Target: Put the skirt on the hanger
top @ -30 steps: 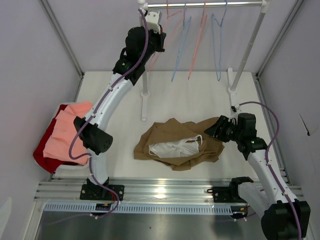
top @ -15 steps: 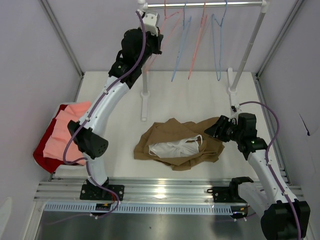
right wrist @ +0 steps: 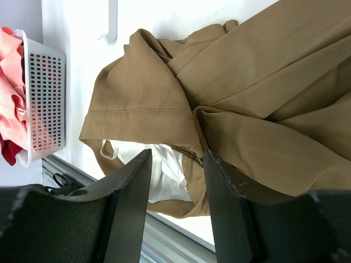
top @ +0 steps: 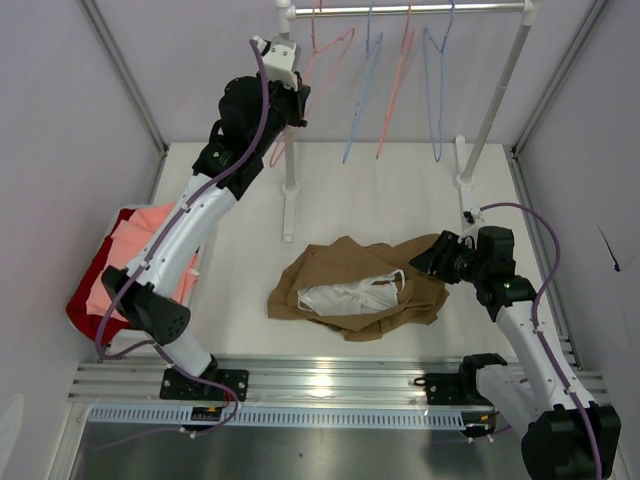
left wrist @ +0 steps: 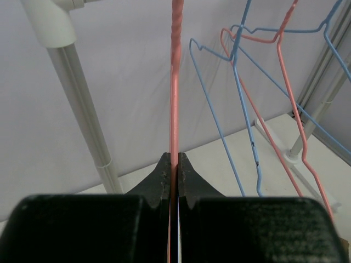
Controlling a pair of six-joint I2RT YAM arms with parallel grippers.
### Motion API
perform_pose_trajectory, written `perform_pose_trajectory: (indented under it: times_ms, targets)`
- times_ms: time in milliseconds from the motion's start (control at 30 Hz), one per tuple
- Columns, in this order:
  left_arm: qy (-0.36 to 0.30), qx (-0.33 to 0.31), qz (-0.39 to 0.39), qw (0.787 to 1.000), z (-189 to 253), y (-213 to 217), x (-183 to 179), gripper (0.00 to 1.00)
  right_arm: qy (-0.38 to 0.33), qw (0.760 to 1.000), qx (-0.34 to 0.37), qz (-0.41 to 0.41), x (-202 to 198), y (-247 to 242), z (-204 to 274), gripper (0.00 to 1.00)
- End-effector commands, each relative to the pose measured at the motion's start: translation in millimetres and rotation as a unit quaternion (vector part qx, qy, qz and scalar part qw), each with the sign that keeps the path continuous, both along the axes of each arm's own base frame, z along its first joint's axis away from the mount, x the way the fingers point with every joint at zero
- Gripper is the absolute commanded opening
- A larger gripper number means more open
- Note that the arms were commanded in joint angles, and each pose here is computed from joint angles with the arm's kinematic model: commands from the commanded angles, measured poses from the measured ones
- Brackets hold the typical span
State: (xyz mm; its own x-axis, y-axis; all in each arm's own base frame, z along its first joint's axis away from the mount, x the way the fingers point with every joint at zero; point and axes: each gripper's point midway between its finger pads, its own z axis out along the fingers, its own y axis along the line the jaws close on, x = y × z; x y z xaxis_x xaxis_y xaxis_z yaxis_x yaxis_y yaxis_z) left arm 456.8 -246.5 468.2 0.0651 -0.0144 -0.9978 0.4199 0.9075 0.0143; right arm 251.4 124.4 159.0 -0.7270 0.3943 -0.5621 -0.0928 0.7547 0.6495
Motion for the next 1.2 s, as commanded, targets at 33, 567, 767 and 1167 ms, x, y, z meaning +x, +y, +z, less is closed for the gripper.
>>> perform_pose_trajectory:
  times_ms: [33, 567, 767, 1167]
  targets:
    - [-0.035, -0.010, -0.005, 0.999, 25.1, 12.9, -29.2, 0.00, -0.032, 0.999, 0.000, 0.004, 2.9, -0.2, 15.5, 0.49]
    - [0.057, -0.021, -0.032, 0.998, -54.8, 58.9, -133.4, 0.00, -0.029, 1.000, -0.002, 0.000, -2.3, -1.8, 19.6, 0.49]
    - [0.120, -0.024, -0.087, 0.989, -101.3, 60.2, -180.7, 0.00, -0.028, 1.000, -0.002, 0.001, -6.3, -1.6, 24.2, 0.49]
    - [0.184, -0.031, -0.195, 0.963, -140.4, 64.0, -269.1, 0.00, -0.028, 0.999, -0.016, 0.000, -11.0, 1.8, 35.5, 0.49]
